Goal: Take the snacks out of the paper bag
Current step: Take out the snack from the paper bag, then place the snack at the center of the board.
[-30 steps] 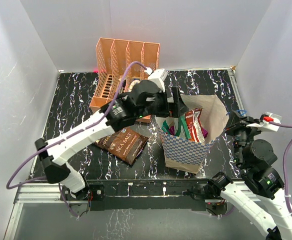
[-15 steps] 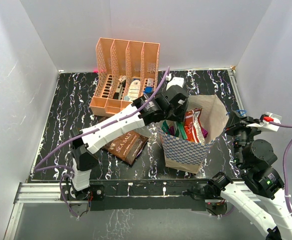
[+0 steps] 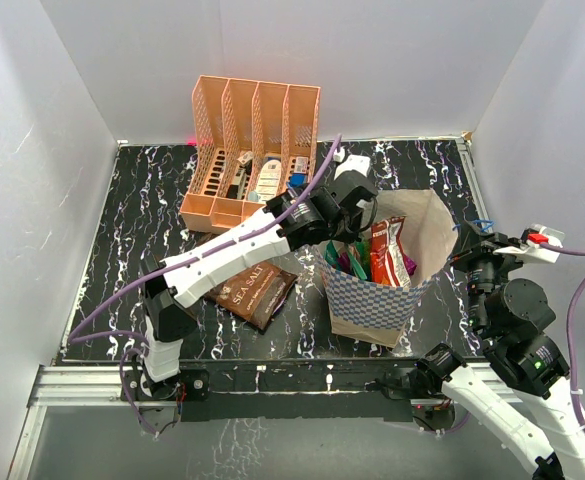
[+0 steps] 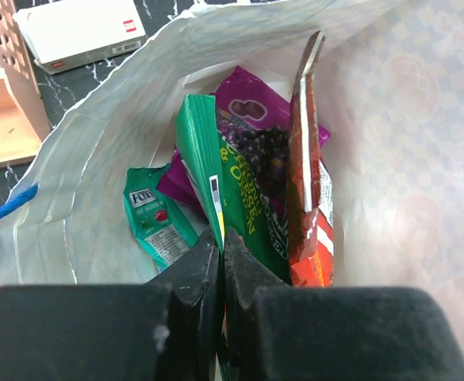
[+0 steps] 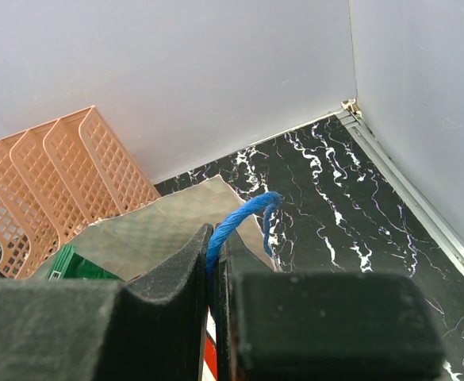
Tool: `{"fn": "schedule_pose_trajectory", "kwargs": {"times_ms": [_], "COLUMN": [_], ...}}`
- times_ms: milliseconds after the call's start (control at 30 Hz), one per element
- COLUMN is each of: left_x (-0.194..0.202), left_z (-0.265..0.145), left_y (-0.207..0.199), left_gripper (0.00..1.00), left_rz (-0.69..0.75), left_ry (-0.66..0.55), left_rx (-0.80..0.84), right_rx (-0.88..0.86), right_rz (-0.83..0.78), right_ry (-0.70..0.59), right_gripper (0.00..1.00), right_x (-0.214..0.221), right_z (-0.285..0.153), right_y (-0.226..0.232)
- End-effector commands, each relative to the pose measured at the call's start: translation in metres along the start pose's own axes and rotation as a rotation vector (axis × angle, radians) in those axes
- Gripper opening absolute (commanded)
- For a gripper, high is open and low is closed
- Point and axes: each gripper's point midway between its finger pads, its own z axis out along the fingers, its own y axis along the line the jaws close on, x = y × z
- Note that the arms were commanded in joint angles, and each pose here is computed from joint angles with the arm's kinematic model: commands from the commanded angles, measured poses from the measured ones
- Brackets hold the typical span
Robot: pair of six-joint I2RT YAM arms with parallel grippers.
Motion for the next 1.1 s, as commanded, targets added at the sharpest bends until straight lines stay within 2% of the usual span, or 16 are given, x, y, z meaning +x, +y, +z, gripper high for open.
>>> {"fn": "schedule_pose_trajectory", "kwargs": {"times_ms": [0, 233, 400, 533, 733, 900, 1067], "left_x": [-0.050, -0.110, -0.144, -0.159, -0.157, -0.136, -0.093], "left_z": [-0.057, -0.140, -0.216, -0.286, -0.374, -0.401, -0.367], "left_y": [-0.022, -0.044, -0.046, -0.024, 0.038, 0.097, 0.140], "left_gripper": [0.00, 0.00, 0.00, 0.00, 0.00, 0.00, 0.00], "left_rz": [-0.039, -0.089, -0.051, -0.026, -0.041, -0.090, -0.130], "left_ry": [-0.142, -0.347, -0.517, -0.657, -0.824, -0.859, -0.750], "left_rx": [0.165, 0.405, 0.562, 0.622, 0.599, 0.471, 0.295], "right_rx": [-0.033, -0.034, -0.036, -0.037, -0.038, -0.039, -0.045], "right_rz": [0.089, 0.091, 0.093, 0.094, 0.090, 0.085, 0.088], "right_ry": [-0.066, -0.065, -0.059, -0.056, -0.046, -0.035, -0.040], "right_gripper": [0.08, 0.08, 0.08, 0.08, 0.08, 0.08, 0.08], "right_x": [-0.025, -0.026, -0.024, -0.023, -0.018, -0.014, -0.016], "right_z": [-0.002, -0.003, -0.003, -0.002, 0.000, 0.003, 0.004], "right_y": [0.008, 0.008, 0.008, 0.009, 0.010, 0.014, 0.016]}}
